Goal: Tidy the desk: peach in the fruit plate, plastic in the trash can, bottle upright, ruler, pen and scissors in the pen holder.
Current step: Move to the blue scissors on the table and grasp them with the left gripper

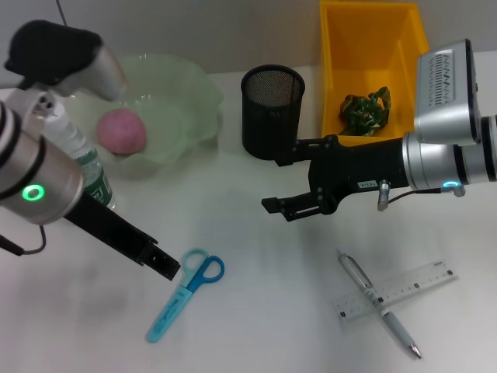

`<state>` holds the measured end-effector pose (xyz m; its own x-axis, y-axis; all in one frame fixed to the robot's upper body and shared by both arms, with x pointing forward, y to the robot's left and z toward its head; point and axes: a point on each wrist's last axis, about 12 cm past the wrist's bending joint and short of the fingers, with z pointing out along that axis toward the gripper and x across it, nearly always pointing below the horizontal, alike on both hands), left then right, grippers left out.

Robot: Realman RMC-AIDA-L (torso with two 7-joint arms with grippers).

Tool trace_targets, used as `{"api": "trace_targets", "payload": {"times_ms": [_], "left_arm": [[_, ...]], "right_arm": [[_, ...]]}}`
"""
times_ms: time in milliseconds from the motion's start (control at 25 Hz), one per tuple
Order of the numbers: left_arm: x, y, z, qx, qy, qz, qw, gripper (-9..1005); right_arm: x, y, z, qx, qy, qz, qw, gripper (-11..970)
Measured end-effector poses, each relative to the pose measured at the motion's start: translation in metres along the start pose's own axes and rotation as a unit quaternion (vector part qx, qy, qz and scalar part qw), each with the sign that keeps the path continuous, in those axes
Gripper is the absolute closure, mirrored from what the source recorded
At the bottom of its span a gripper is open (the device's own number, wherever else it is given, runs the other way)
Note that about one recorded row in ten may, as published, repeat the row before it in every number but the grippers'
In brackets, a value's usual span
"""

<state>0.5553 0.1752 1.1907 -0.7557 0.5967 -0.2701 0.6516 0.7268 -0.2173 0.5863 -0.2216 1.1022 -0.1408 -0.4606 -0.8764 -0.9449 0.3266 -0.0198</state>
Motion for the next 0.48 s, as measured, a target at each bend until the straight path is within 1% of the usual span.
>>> {"api": "trace_targets", "payload": {"times_ms": [160, 360, 480], "left_arm": [[-0.008, -0.004, 0.013, -0.010, 0.018, 0.000, 1.000, 216], [-0.014, -0.006, 0.036, -0.012, 0.035, 0.003, 0.999, 217], [-0.016, -0.009, 0.044, -0.012, 0.042, 0.009, 0.999, 218]], "right_arm": [[0.001, 0.000, 0.000, 0.000, 0.007, -0.003, 1.000, 140], [0.000, -0.002, 0.000, 0.001, 0.010, -0.006, 1.000, 140], [0.000, -0.002, 0.000, 0.000, 0.014, -0.008, 1.000, 140]]}}
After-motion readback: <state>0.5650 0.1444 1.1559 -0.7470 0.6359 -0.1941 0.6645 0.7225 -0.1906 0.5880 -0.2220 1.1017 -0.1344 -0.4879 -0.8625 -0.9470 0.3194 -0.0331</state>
